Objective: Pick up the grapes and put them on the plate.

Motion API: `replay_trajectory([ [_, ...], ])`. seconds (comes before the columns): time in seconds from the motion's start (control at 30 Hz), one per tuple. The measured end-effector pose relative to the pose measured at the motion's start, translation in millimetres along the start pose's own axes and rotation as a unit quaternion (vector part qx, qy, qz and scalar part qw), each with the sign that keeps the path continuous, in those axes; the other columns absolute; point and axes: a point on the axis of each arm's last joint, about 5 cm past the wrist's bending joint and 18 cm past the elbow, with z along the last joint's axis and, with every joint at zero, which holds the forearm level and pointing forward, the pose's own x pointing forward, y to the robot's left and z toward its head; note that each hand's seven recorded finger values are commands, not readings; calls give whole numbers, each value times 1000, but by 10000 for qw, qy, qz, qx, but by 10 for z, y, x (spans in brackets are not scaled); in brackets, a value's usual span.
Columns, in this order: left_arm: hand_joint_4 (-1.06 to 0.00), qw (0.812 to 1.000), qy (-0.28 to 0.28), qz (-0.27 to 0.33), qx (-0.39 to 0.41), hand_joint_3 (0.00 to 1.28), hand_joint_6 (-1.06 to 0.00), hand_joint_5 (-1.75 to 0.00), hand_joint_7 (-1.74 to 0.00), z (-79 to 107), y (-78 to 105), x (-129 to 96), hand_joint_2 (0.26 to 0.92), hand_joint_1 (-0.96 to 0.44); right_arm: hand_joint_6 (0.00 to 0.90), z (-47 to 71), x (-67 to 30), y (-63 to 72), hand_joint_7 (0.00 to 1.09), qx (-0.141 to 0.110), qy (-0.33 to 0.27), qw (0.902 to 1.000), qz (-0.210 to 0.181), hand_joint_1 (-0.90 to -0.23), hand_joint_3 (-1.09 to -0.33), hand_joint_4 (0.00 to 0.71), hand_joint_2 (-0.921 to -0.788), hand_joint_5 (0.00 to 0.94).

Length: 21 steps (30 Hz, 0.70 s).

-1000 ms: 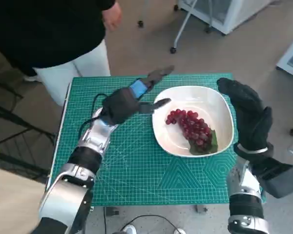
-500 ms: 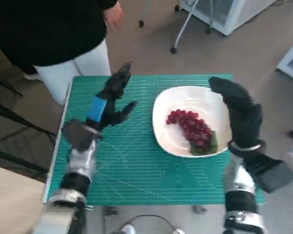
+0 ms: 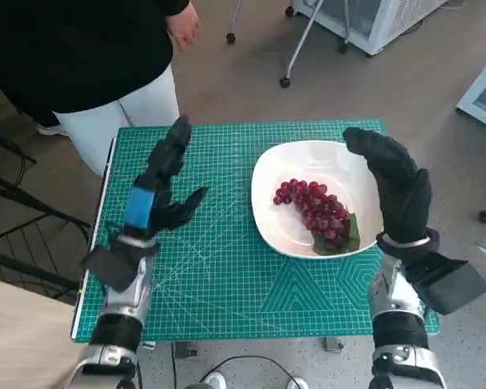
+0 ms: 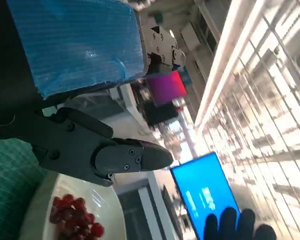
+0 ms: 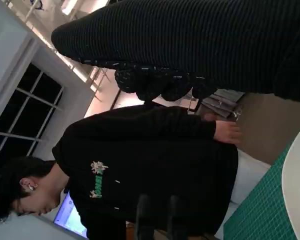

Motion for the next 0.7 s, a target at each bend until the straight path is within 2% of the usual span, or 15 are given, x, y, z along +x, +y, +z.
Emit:
replay_trajectory([
  [0.37,-145,9995,-127,247,166,366,-201,-8,-6,17,29,-105,921,-536,197,-18,16,-1,9,86,15,9999,113,-489,-561,224,-921,7],
  [0.7,-148,9994,-73,218,245,355,-203,-6,-6,14,32,-171,921,-542,199,-24,6,-16,9,110,40,9998,145,-496,-555,227,-921,6],
])
